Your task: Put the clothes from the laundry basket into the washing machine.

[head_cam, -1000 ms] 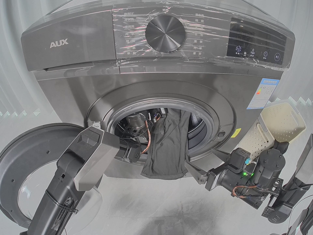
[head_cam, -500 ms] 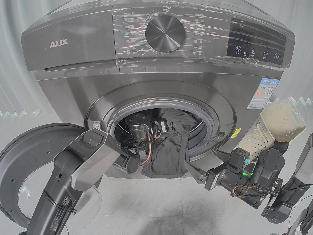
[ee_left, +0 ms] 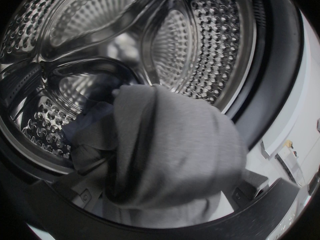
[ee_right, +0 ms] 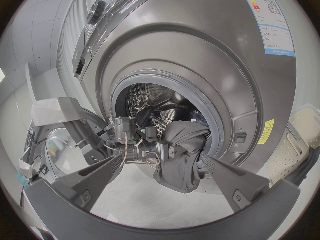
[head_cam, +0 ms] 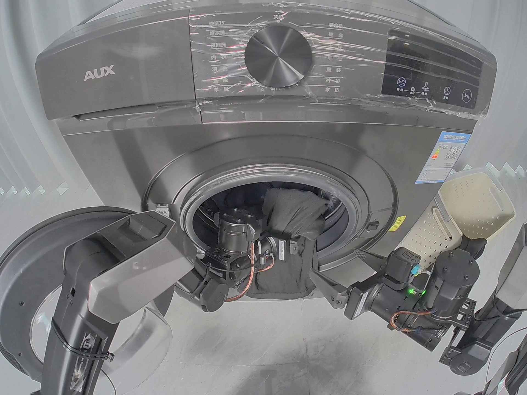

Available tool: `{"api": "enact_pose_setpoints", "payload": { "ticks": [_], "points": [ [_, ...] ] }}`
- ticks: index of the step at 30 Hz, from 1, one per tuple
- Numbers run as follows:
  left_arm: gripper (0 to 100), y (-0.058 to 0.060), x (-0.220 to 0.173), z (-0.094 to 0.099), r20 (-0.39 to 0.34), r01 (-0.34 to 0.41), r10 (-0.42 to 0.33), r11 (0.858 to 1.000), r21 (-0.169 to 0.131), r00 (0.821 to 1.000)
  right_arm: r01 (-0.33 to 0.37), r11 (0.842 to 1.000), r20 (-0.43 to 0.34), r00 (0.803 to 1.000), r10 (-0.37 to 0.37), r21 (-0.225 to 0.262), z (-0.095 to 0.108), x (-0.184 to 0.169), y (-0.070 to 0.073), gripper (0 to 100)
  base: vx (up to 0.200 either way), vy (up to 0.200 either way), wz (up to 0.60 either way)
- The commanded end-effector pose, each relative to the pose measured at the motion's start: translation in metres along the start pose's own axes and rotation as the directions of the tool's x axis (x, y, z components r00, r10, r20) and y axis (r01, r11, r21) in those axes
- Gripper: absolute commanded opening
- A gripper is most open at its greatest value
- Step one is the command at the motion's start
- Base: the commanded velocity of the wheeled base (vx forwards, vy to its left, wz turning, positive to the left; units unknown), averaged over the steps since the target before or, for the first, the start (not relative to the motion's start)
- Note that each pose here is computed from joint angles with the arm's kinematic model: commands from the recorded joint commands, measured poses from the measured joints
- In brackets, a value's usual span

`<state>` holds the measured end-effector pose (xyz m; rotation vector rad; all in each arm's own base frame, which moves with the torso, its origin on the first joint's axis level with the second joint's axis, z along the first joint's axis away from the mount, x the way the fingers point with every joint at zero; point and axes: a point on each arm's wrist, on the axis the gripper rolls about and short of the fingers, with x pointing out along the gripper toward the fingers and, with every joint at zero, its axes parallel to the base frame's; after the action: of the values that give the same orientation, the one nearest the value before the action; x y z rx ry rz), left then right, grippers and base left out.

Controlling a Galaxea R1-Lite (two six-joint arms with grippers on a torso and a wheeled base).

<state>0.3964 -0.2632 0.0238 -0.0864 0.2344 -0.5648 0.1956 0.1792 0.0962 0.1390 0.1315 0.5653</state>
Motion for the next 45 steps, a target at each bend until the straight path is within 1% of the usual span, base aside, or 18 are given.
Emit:
{"api": "enact_pose_setpoints", "payload": {
  "ticks": [1, 4, 5, 8, 14, 18, 19, 25, 28, 33, 35, 36, 37, 38, 39, 41, 44, 45],
  "points": [
    [100, -0.013, -0.012, 0.011, 0.0, 0.036, -0.036, 0.999, 0.006, 0.999, 0.0, 1.0, -0.002, 1.0, 0.0, -0.001, -0.001, 0.0, 0.0, 100, 0.0, 0.0, 0.0],
    [100, -0.016, -0.01, 0.007, -0.009, 0.047, -0.046, 0.999, 0.009, 0.999, -0.002, 1.0, -0.001, 1.0, 0.002, 0.0, 0.0, 0.001, 0.001, 100, 0.0, 0.0, 0.0],
    [100, -0.019, -0.008, 0.001, -0.028, 0.061, -0.06, 0.998, 0.01, 0.998, -0.002, 1.0, -0.001, 1.0, 0.002, 0.0, 0.0, 0.001, 0.001, 100, 0.0, 0.0, 0.0],
    [100, -0.02, -0.006, -0.008, -0.048, 0.066, -0.065, 0.998, 0.014, 0.997, -0.002, 1.0, -0.002, 1.0, 0.002, -0.001, -0.001, 0.001, 0.001, 100, 0.0, 0.0, 0.0],
    [100, -0.017, 0.005, -0.022, -0.058, 0.061, -0.06, 0.998, 0.02, 0.997, -0.005, 1.0, -0.007, 1.0, 0.005, -0.002, -0.002, 0.001, 0.002, 100, 0.0, 0.0, 0.0],
    [100, -0.017, 0.012, -0.025, -0.046, 0.062, -0.061, 0.998, 0.02, 0.997, -0.007, 1.0, -0.006, 1.0, 0.007, -0.002, -0.002, 0.001, 0.002, 100, 0.0, 0.0, 0.0],
    [0, -0.017, 0.013, -0.025, -0.046, 0.062, -0.061, 0.998, 0.02, 0.997, -0.007, 1.0, -0.007, 1.0, 0.007, -0.002, -0.002, 0.001, 0.002, 100, 0.0, 0.0, 0.0],
    [0, -0.017, 0.016, -0.025, -0.035, 0.063, -0.062, 0.998, 0.019, 0.997, -0.009, 1.0, -0.005, 1.0, 0.009, -0.002, -0.002, 0.001, 0.003, 100, 0.0, 0.0, 0.0],
    [0, -0.017, 0.018, -0.022, -0.014, 0.064, -0.064, 0.998, 0.013, 0.998, -0.014, 1.0, -0.003, 1.0, 0.014, -0.002, -0.002, 0.001, 0.004, 100, 0.0, 0.0, 0.0],
    [0, -0.015, 0.021, -0.006, 0.064, 0.053, -0.053, 0.999, 0.006, 0.997, -0.015, 1.0, -0.003, 1.0, 0.015, 0.0, -0.002, 0.001, 0.005, 100, 0.0, 0.0, 0.0],
    [0, -0.011, 0.022, -0.002, 0.087, 0.038, -0.038, 0.999, 0.004, 0.996, -0.015, 1.0, -0.003, 1.0, 0.015, 0.0, -0.002, 0.001, 0.005, 100, 0.0, 0.0, 0.0],
    [0, -0.011, 0.022, -0.001, 0.088, 0.038, -0.038, 0.999, 0.004, 0.995, -0.015, 1.0, -0.004, 1.0, 0.015, 0.0, -0.002, 0.001, 0.005, 100, 0.0, 0.0, 0.0],
    [0, -0.005, 0.025, 0.005, 0.119, 0.009, -0.009, 1.0, 0.001, 0.993, -0.015, 1.0, -0.004, 1.0, 0.015, 0.0, -0.002, 0.001, 0.005, 100, 0.0, 0.0, 0.0],
    [0, -0.001, 0.027, 0.011, 0.145, -0.013, 0.013, 1.0, -0.003, 0.989, -0.015, 1.0, -0.003, 1.0, 0.015, 0.0, -0.002, 0.002, 0.005, 100, 0.0, 0.0, 0.0],
    [0, 0.003, 0.031, 0.021, 0.185, -0.036, 0.037, 0.999, -0.009, 0.982, -0.016, 1.0, -0.001, 1.0, 0.016, 0.0, -0.001, 0.002, 0.005, 100, 0.0, 0.0, 0.0],
    [0, 0.009, 0.037, 0.031, 0.232, -0.065, 0.067, 0.998, -0.019, 0.971, -0.016, 1.0, -0.001, 1.0, 0.016, 0.0, -0.001, 0.002, 0.005, 100, 0.0, 0.0, 0.0],
    [0, 0.021, 0.05, 0.048, 0.329, -0.12, 0.127, 0.992, -0.044, 0.936, -0.016, 1.0, -0.006, 1.0, 0.016, -0.001, -0.003, 0.002, 0.005, 100, 0.0, 0.0, 0.0],
    [0, 0.021, 0.053, 0.052, 0.351, -0.127, 0.136, 0.991, -0.049, 0.926, -0.019, 1.0, -0.007, 1.0, 0.019, -0.001, -0.003, 0.001, 0.006, 100, 0.0, 0.0, 0.0]
  ]
}}
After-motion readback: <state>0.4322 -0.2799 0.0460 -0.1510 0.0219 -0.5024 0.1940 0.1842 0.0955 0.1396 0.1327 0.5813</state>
